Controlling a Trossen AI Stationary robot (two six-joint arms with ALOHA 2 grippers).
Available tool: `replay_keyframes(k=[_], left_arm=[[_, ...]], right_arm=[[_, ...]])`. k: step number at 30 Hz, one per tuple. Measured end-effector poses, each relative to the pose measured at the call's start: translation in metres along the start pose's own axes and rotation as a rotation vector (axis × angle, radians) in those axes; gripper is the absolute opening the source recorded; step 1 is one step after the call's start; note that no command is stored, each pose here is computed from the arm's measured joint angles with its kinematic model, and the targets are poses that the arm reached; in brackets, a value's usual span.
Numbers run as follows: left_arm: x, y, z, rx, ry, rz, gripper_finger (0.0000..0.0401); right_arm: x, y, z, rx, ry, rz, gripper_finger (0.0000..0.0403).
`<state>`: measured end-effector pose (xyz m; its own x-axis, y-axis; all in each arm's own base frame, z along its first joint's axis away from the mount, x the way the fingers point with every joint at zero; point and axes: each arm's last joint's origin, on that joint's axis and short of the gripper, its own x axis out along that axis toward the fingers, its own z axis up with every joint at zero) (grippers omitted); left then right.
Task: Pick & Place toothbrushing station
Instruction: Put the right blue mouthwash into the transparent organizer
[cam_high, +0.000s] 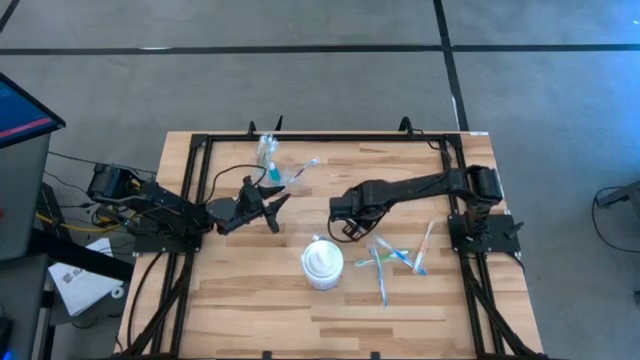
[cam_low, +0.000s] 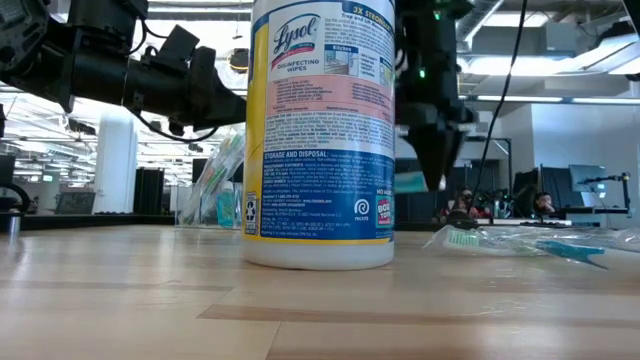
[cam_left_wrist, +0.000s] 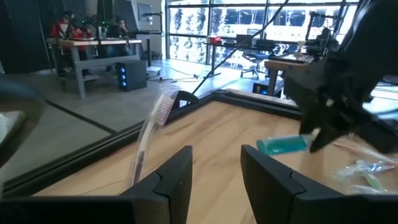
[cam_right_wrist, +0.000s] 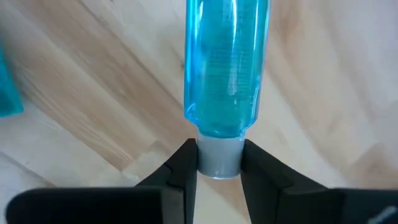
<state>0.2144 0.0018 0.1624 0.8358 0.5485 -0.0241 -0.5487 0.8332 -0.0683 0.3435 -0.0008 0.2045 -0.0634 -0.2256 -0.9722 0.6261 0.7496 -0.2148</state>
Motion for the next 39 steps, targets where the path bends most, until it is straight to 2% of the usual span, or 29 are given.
replay_keyframes(k=[8, 16, 27, 31, 39], left_arm=[[0.0, -0.001, 0.001, -0.016, -0.006, -0.035, 0.0131], [0.0, -0.003, 0.004, -0.143, -0.02, -0.127, 0.0131], [0.001, -0.004, 0.015, -0.325, -0.089, -0.226, 0.0131], [0.009, -0.001, 0.022, -0.432, -0.093, -0.296, 0.0131], [0.03, 0.013, 0.039, -0.643, -0.038, -0.541, 0.0131]], right_arm=[[-0.044, -0.006, 0.013, -0.156, -0.096, -0.069, 0.0085], [-0.081, -0.006, 0.018, -0.33, -0.18, -0.061, 0.0085], [-0.119, 0.001, 0.011, -0.626, -0.302, -0.144, 0.0085], [-0.134, 0.005, 0.007, -0.718, -0.367, -0.187, 0.0085], [-0.149, 0.015, -0.003, -0.866, -0.436, -0.272, 0.0085]])
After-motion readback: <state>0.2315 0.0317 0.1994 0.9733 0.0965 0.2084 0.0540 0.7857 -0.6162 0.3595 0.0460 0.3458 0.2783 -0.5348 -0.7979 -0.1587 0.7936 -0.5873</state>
